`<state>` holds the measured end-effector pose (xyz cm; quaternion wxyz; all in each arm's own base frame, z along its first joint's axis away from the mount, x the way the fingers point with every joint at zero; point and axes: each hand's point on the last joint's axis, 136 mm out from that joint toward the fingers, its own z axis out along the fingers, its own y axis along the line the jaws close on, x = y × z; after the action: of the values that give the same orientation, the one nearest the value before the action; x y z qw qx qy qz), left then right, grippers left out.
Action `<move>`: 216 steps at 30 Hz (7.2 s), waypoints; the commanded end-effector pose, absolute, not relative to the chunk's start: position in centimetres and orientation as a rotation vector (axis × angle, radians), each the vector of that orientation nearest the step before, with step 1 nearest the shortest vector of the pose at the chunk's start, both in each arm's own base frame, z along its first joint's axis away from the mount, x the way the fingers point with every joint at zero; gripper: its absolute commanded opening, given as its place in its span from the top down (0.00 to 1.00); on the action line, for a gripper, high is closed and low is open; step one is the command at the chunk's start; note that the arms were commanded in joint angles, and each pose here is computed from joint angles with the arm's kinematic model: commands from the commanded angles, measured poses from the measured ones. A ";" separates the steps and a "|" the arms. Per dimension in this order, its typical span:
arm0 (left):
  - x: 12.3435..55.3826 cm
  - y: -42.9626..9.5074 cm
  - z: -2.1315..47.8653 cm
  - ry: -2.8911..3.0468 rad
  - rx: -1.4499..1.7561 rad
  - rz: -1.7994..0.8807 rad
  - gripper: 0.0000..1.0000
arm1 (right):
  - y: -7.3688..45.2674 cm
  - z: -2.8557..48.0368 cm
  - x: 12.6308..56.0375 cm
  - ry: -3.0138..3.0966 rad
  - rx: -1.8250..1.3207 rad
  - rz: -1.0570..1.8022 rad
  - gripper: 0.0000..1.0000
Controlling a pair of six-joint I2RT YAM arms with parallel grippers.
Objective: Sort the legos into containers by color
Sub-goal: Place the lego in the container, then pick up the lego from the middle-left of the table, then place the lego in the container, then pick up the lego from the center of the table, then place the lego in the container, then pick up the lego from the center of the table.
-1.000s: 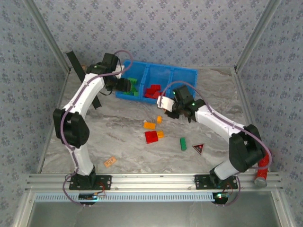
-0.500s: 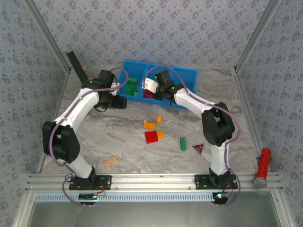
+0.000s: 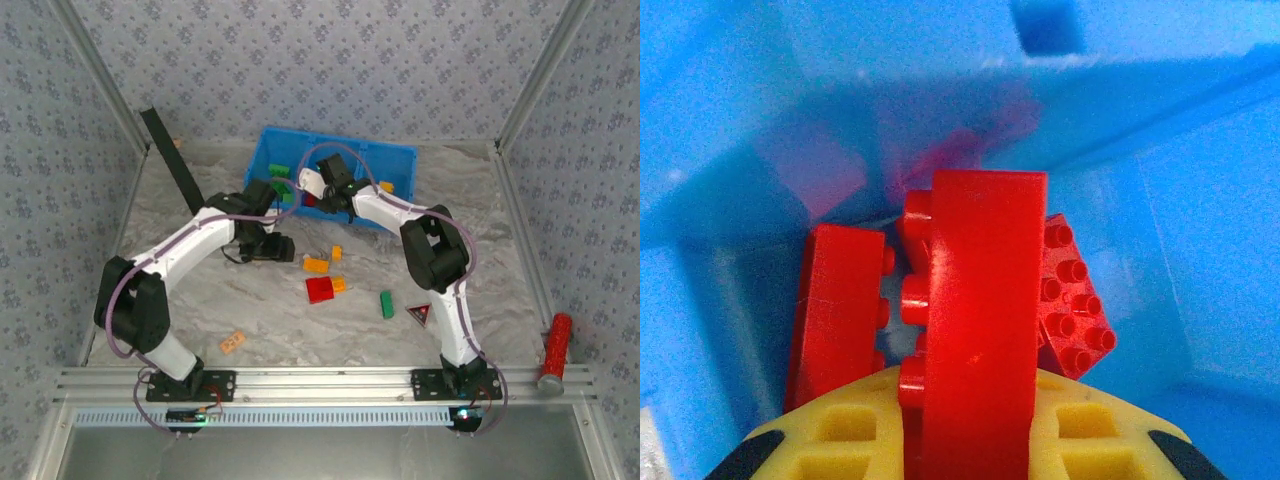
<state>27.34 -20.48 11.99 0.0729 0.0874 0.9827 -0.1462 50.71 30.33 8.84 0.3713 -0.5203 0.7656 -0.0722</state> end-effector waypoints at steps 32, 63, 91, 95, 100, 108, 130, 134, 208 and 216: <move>18.2 -42.8 11.3 2.911 0.945 -0.425 0.31 | 26.2 20.7 48.1 1.928 -1.028 -0.076 0.33; 16.9 -47.3 2.4 3.076 0.965 -0.329 0.52 | 11.9 27.8 41.1 1.948 -0.545 -0.006 0.24; 33.9 -26.6 24.3 2.554 0.423 -0.492 0.82 | 14.5 20.0 34.7 2.390 0.254 0.410 0.09; 39.2 -22.9 25.0 2.501 0.282 -0.457 0.82 | 18.7 16.6 33.0 2.495 0.241 0.410 0.10; 44.6 -20.2 23.8 2.486 0.199 -0.386 0.83 | 23.0 13.1 32.5 2.593 0.196 0.379 0.13; 50.9 -19.6 19.4 2.551 0.180 -0.287 0.84 | 26.4 9.9 34.3 2.674 0.125 0.269 0.14; 54.8 -19.0 13.4 2.646 0.156 -0.286 0.71 | 26.7 3.7 34.3 2.826 0.092 0.080 0.36; 54.7 -19.1 13.0 2.655 0.166 -0.285 0.64 | 26.7 3.0 34.5 2.834 0.092 0.082 0.49; 21.2 -28.2 1.1 3.250 0.157 -0.349 0.40 | 10.2 13.4 50.0 2.522 -0.035 0.045 0.51; 19.1 -25.2 0.0 3.304 0.117 -0.270 0.41 | 9.9 15.1 49.7 2.497 -0.027 0.053 0.50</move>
<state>21.33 -27.97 2.06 -0.0487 0.0425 0.9894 -0.1301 50.28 11.02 13.47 0.3098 -0.0131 0.9503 0.0265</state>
